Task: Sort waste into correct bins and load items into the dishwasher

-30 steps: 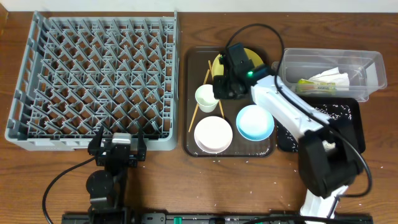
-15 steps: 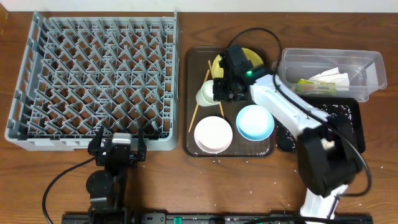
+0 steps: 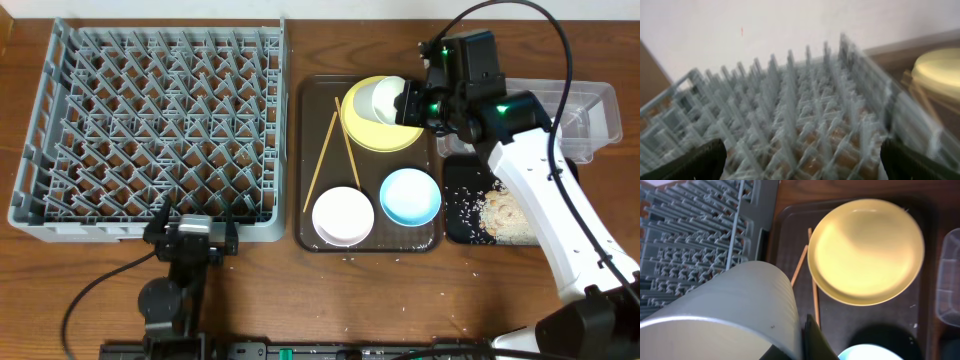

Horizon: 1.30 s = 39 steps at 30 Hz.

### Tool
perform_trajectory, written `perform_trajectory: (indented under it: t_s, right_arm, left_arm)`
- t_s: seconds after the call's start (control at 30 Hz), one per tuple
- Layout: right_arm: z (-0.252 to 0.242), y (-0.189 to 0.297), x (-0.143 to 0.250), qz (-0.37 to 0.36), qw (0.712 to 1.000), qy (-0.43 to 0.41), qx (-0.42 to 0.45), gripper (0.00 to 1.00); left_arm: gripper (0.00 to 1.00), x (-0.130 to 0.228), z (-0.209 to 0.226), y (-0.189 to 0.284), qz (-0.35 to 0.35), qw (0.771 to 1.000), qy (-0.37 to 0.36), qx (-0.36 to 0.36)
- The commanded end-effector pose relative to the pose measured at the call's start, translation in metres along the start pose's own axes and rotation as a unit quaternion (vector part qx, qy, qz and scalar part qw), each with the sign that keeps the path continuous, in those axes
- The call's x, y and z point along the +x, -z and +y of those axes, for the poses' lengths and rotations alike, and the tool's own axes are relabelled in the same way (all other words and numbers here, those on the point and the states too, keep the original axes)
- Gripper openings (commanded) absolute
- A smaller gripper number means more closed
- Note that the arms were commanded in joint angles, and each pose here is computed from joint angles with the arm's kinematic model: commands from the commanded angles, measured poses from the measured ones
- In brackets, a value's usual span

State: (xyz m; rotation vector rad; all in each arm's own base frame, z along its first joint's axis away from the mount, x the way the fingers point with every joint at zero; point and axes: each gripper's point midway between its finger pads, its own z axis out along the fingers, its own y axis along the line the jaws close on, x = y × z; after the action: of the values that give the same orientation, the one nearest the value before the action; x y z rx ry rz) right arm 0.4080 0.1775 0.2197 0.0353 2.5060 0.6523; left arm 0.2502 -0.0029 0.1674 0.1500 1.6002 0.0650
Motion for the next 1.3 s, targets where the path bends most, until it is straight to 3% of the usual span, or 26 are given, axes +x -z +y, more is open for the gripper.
perform_trajectory:
  t_s: [0.0, 0.07, 0.17, 0.27, 0.4, 0.53, 0.67, 0.83, 0.93, 1.03, 1.13, 1.2, 1.27]
  right_arm:
    - [0.007, -0.001, 0.003, 0.013, 1.0, 0.008, -0.026, 0.01]
    - [0.01, -0.001, 0.003, 0.015, 0.999, 0.01, -0.034, 0.01]
    - [0.01, -0.001, 0.003, 0.013, 0.999, 0.011, -0.036, 0.01]
    - [0.012, -0.001, 0.003, 0.014, 0.999, 0.012, -0.041, 0.01]
    - [0.015, -0.001, 0.004, 0.018, 0.998, 0.017, -0.049, 0.01]
    - [0.018, -0.001, 0.004, 0.018, 0.998, 0.019, -0.057, 0.01]
    - [0.028, 0.001, 0.004, 0.019, 0.996, 0.03, -0.085, 0.01]
    - [0.037, 0.002, 0.003, 0.019, 0.993, 0.034, -0.108, 0.01]
    - [0.044, 0.004, 0.002, 0.02, 0.991, 0.037, -0.128, 0.01]
    - [0.049, 0.006, 0.002, 0.022, 0.989, 0.04, -0.143, 0.01]
    - [0.049, 0.006, 0.001, 0.018, 0.989, 0.04, -0.144, 0.01]
    - [0.049, 0.005, -0.004, 0.01, 0.988, 0.04, -0.147, 0.01]
    - [0.052, 0.005, -0.008, 0.003, 0.986, 0.044, -0.163, 0.01]
  left_arm:
    - [0.99, -0.045, -0.005, 0.005, -0.087, 0.975, 0.203, 0.038]
    - [0.99, -0.068, -0.001, 0.01, -0.132, 0.94, 0.31, 0.054]
    - [0.99, -0.072, -0.001, 0.011, -0.127, 0.873, 0.464, 0.078]
    - [0.99, -0.064, -0.005, 0.009, -0.1, 0.833, 0.537, 0.09]
    - [0.99, -0.059, -0.004, 0.008, -0.092, 0.825, 0.552, 0.082]
    - [0.99, -0.063, -0.02, 0.009, -0.075, 0.848, 0.511, 0.12]
    - [0.99, -0.058, -0.029, 0.004, -0.01, 0.858, 0.5, 0.12]
    - [0.99, -0.082, -0.042, -0.011, 0.062, 0.882, 0.441, 0.151]
    - [0.99, -0.094, -0.052, -0.028, 0.122, 0.875, 0.432, 0.179]
    - [0.99, -0.095, -0.065, -0.045, 0.184, 0.849, 0.447, 0.213]
    - [0.99, -0.099, -0.09, -0.05, 0.231, 0.804, 0.461, 0.295]
    - [0.99, -0.097, -0.095, -0.061, 0.257, 0.758, 0.516, 0.305]
    - [0.99, -0.081, -0.097, -0.071, 0.306, 0.691, 0.597, 0.268]
